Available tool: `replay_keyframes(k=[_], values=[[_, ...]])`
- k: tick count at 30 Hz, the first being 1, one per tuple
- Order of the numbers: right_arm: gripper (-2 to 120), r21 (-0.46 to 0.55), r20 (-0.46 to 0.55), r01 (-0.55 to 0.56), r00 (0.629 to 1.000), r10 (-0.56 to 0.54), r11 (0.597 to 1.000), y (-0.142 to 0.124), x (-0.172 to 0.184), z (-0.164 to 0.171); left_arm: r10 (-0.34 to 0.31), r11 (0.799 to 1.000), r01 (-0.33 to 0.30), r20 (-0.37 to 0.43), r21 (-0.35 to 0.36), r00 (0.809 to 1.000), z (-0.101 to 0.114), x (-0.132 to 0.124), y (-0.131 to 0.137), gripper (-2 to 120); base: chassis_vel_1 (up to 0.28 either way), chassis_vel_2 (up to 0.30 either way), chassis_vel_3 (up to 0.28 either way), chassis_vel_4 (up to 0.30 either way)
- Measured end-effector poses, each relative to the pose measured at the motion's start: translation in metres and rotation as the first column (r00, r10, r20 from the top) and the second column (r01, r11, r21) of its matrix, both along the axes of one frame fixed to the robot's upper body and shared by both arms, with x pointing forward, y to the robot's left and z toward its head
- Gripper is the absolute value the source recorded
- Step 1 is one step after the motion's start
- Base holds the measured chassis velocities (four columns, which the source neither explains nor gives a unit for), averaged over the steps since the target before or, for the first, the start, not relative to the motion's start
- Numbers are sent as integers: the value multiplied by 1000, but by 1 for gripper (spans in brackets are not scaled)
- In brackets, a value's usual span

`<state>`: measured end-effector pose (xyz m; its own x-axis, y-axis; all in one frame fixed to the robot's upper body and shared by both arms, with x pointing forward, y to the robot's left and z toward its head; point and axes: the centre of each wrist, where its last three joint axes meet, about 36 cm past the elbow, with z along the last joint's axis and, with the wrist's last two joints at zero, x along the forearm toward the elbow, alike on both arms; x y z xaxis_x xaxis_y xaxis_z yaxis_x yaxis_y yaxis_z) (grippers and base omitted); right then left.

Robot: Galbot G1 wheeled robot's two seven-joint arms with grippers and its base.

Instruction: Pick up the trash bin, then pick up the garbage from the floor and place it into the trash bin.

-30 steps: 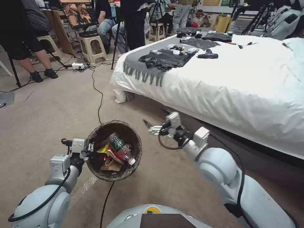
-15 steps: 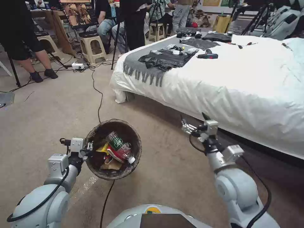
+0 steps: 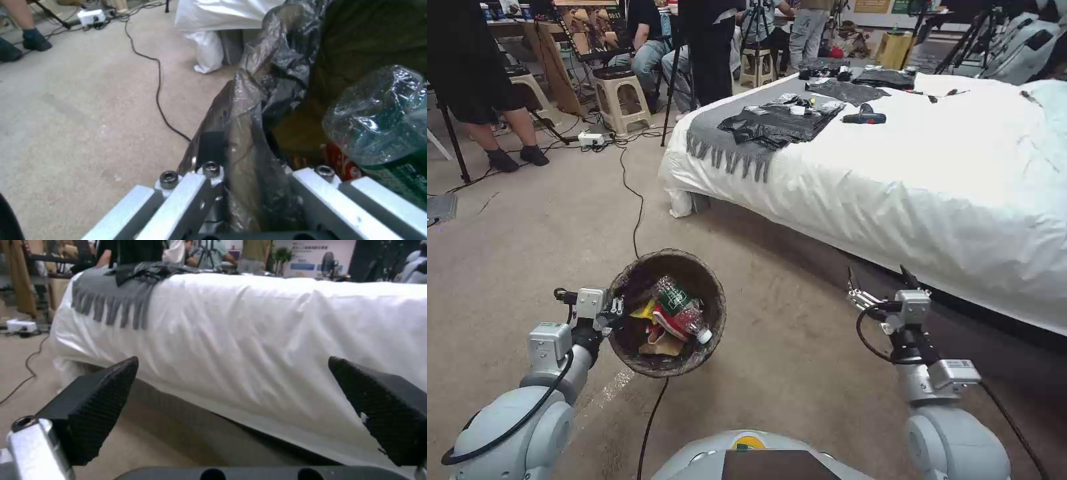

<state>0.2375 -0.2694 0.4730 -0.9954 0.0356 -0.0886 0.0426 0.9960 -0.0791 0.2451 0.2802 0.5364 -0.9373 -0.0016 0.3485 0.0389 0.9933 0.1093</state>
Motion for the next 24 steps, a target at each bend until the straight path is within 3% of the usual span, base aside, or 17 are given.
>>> replay_keyframes(k=[24], values=[[100, -7, 41, 83, 996, -83, 997, -13, -3, 1, 17, 1000, -17, 4, -1, 1000, 1, 0, 3, 2, 17, 15, 12, 14]])
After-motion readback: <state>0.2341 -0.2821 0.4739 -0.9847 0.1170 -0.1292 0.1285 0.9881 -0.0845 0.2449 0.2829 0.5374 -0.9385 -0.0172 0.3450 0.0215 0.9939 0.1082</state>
